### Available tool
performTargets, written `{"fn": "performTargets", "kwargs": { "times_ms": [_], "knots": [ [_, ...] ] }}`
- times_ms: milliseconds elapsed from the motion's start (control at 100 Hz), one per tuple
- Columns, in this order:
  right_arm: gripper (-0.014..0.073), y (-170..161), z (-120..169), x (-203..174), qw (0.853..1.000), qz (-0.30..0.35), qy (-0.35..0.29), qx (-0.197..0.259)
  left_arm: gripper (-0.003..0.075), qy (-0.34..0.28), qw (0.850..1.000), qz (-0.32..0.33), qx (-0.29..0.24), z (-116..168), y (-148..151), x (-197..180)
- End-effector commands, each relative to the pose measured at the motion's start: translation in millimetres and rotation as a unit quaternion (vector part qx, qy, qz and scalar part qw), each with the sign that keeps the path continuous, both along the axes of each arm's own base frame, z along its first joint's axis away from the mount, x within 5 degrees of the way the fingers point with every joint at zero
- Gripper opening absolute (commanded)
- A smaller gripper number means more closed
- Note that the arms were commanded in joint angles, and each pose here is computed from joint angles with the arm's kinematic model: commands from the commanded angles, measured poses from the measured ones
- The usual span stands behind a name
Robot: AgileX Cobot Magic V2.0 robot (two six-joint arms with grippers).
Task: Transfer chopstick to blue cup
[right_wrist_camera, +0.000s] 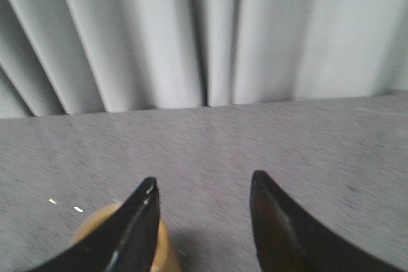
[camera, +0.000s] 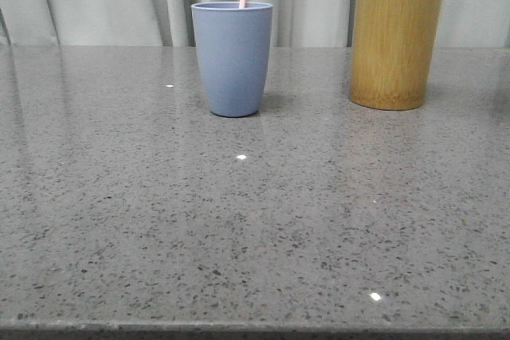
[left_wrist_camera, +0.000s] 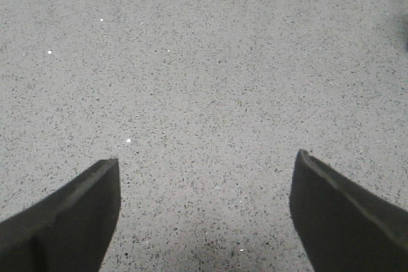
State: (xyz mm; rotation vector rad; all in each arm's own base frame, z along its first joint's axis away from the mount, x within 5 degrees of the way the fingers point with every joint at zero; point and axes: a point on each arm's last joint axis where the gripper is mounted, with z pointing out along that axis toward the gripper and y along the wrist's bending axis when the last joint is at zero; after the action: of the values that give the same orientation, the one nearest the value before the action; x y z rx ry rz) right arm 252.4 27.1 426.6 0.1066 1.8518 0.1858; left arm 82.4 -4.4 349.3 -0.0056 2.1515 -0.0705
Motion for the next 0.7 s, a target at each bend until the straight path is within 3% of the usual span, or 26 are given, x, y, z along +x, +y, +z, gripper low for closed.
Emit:
{"fn": "performTargets", "kwargs": {
  "times_ms": [0, 410, 690],
  "knots": [
    [0.0356, -12, 15, -33, 0.998, -0.016, -0.046, -0.034, 0.0537, -0.042, 0.999, 0.004, -0.006, 12, 0, 3],
    [0.0356, -26, -51, -135, 0.998, -0.031, -0.005, -0.05, 0.0537, -0.041, 0.999, 0.004, -0.006, 12, 0, 2],
    [0.0356, -32, -84, -184, 0.998, -0.039, 0.018, -0.055, 0.0537, -0.04, 0.999, 0.004, -0.006, 12, 0, 2]
  ]
}}
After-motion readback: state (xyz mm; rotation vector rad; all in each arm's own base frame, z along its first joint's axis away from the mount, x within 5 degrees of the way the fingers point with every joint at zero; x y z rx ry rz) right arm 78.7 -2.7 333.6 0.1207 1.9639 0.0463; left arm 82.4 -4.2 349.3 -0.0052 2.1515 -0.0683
